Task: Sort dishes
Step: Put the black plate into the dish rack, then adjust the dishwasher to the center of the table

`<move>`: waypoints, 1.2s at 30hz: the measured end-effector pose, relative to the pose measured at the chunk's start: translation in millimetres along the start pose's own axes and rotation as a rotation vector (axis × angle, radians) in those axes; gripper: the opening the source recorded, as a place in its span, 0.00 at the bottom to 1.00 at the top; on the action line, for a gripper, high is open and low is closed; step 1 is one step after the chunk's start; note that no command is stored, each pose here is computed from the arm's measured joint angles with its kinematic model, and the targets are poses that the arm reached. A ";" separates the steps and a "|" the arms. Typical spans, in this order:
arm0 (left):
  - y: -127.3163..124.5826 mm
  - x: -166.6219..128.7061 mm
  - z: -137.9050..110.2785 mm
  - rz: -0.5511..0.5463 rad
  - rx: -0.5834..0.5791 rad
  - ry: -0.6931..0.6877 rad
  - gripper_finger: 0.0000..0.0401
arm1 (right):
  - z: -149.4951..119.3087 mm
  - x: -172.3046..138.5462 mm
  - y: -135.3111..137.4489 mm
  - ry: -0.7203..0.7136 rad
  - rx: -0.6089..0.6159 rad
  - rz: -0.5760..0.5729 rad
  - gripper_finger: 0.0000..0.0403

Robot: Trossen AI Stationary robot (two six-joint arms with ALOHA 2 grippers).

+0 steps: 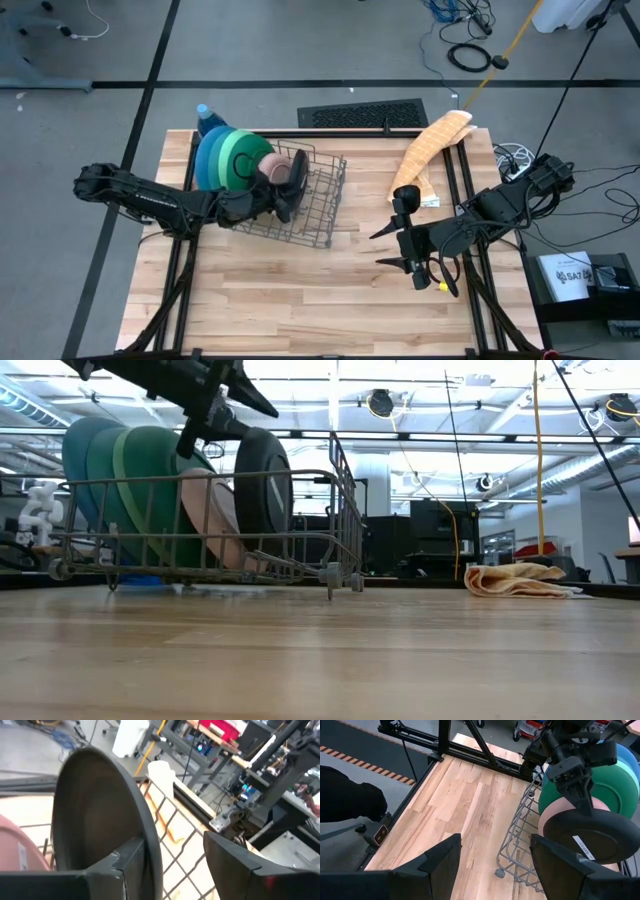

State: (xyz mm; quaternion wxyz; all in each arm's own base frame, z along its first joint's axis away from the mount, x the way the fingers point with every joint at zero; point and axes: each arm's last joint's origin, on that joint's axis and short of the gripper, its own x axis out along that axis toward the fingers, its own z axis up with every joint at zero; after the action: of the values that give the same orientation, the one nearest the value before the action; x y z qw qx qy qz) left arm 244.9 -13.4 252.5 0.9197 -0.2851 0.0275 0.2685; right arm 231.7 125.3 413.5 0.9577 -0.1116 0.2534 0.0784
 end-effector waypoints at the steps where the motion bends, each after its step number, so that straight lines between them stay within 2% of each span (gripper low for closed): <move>1: -0.1 -0.5 1.0 0.005 -0.002 -0.011 0.48 | 0.0 0.0 0.0 0.000 0.000 0.000 0.57; 6: 2.1 -2.7 3.4 0.058 0.006 -0.044 0.49 | 0.0 0.0 0.0 0.000 0.000 0.000 0.57; 17: 2.5 -7.2 11.2 0.104 0.046 -0.114 0.49 | 1.0 0.6 0.2 -0.009 0.004 0.000 0.57; 25: 3.3 -7.7 13.4 0.156 0.077 -0.160 0.49 | 0.3 17.6 2.8 0.019 -0.018 -0.012 0.57; 36: -13.1 -11.4 37.0 0.077 0.142 -0.317 0.49 | 1.7 53.1 3.5 0.028 -0.044 -0.043 0.57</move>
State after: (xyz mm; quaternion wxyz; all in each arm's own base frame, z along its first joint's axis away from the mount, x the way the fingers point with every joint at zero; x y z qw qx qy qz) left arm 238.0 -8.0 292.5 0.9193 -0.1722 -0.0882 0.3427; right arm 277.4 134.0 387.6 0.9528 -0.1393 0.2625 0.0618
